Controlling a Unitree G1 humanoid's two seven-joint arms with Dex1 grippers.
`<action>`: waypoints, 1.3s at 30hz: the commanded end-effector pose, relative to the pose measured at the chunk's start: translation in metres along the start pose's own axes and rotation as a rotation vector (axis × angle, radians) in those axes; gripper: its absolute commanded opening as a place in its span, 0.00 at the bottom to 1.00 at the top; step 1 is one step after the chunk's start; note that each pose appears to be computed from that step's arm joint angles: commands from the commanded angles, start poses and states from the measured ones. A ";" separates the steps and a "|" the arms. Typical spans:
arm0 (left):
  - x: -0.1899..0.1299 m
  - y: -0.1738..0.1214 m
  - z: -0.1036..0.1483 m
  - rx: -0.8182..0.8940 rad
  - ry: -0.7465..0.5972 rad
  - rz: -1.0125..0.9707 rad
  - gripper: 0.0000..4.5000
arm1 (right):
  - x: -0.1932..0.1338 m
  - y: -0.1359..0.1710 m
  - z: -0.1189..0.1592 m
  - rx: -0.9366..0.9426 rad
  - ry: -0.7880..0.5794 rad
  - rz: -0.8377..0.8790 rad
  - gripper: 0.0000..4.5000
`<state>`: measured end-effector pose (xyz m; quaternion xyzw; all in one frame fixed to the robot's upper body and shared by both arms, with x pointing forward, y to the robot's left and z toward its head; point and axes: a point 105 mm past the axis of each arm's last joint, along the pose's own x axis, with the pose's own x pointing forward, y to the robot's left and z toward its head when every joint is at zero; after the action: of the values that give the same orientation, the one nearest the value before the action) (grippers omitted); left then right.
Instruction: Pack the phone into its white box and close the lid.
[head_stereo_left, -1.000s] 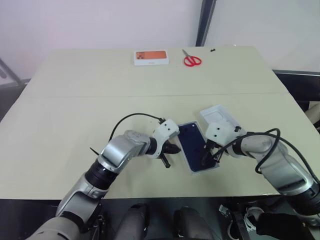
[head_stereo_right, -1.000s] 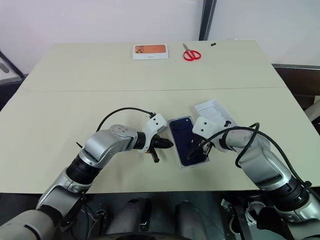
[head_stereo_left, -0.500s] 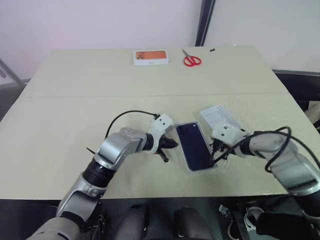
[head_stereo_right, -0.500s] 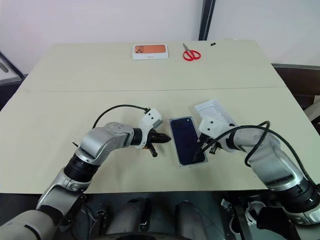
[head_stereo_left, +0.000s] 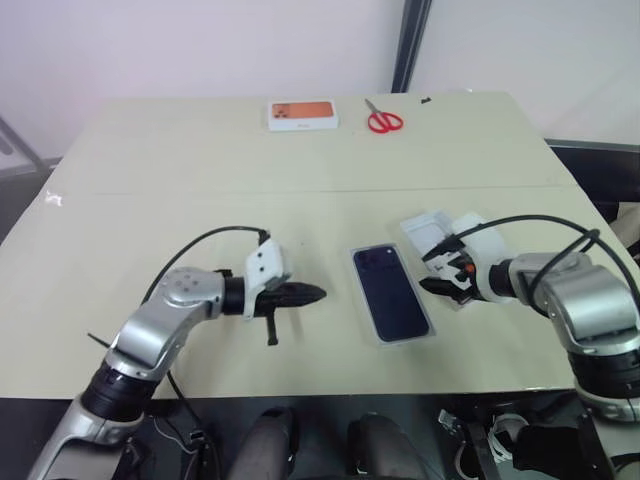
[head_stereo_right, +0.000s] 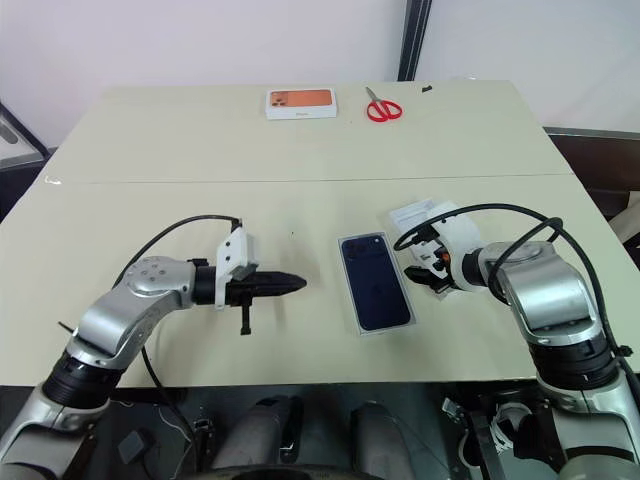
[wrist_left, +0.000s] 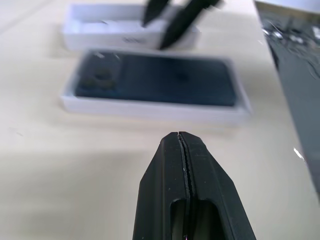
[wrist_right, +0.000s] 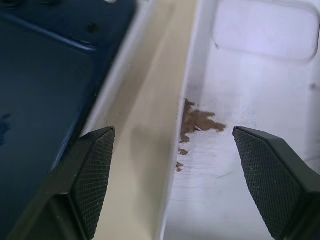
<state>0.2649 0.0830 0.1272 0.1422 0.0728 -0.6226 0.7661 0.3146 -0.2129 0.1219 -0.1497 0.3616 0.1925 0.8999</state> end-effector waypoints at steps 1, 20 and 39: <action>-0.007 -0.003 0.016 0.076 -0.047 -0.005 0.00 | -0.002 -0.004 0.008 0.003 -0.023 -0.030 0.58; -0.050 0.033 -0.010 -0.029 -0.016 0.320 0.00 | -0.052 0.077 0.079 0.285 -0.426 0.691 0.01; -0.013 0.043 0.003 0.017 -0.066 0.290 0.00 | -0.029 0.153 0.050 0.851 -0.324 0.718 0.20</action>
<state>0.3031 0.1101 0.1309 0.1251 0.0422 -0.5024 0.8545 0.2522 -0.0583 0.1484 0.3858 0.3098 0.3514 0.7948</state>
